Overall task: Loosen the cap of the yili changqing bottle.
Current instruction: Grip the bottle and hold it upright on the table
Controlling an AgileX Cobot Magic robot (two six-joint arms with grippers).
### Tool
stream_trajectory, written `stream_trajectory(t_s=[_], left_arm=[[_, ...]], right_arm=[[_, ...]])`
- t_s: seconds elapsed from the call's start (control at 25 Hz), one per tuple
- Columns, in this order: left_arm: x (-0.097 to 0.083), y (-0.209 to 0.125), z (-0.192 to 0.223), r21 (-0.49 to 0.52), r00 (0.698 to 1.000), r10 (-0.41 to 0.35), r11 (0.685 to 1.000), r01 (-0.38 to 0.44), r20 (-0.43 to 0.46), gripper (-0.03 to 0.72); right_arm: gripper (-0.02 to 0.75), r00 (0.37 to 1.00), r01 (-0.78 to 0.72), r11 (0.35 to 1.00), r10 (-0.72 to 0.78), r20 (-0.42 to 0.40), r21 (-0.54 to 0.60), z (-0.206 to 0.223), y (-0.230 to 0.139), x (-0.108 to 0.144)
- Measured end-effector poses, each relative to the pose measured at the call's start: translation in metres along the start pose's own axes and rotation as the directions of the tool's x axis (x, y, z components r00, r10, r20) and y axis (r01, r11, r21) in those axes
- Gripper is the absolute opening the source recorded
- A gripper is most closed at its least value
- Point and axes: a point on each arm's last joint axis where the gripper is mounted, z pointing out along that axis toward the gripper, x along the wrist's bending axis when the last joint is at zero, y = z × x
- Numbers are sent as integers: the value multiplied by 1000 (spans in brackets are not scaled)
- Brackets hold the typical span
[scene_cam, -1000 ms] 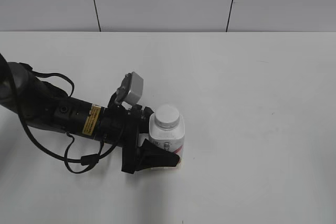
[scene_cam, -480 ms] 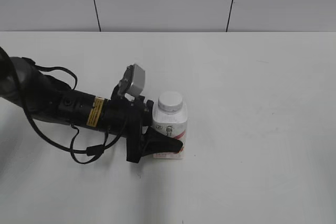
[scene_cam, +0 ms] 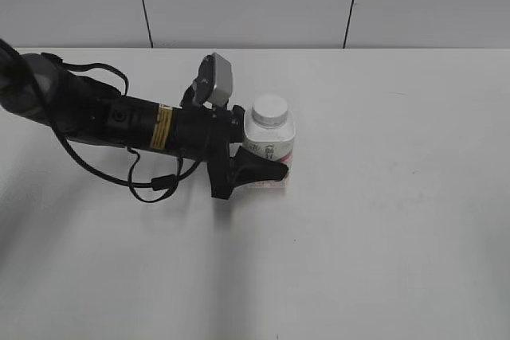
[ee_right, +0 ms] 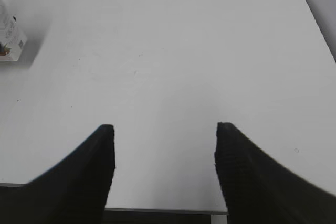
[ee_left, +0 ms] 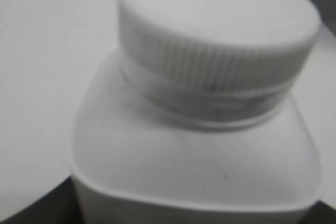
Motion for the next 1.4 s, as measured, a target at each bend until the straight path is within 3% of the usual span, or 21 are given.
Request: stream_trajectory(t_s=[0.48,1.4], left_arm=[[12,-29,15,18,995,-82,996,83,-48,431],[13,-22,7,50,996,-78,996,80,-32,429]], right_arm=[[481,1000,0,1000,0,0,0,0,0,0],[481,1000,-1,1000,1,0,0,0,0,0]])
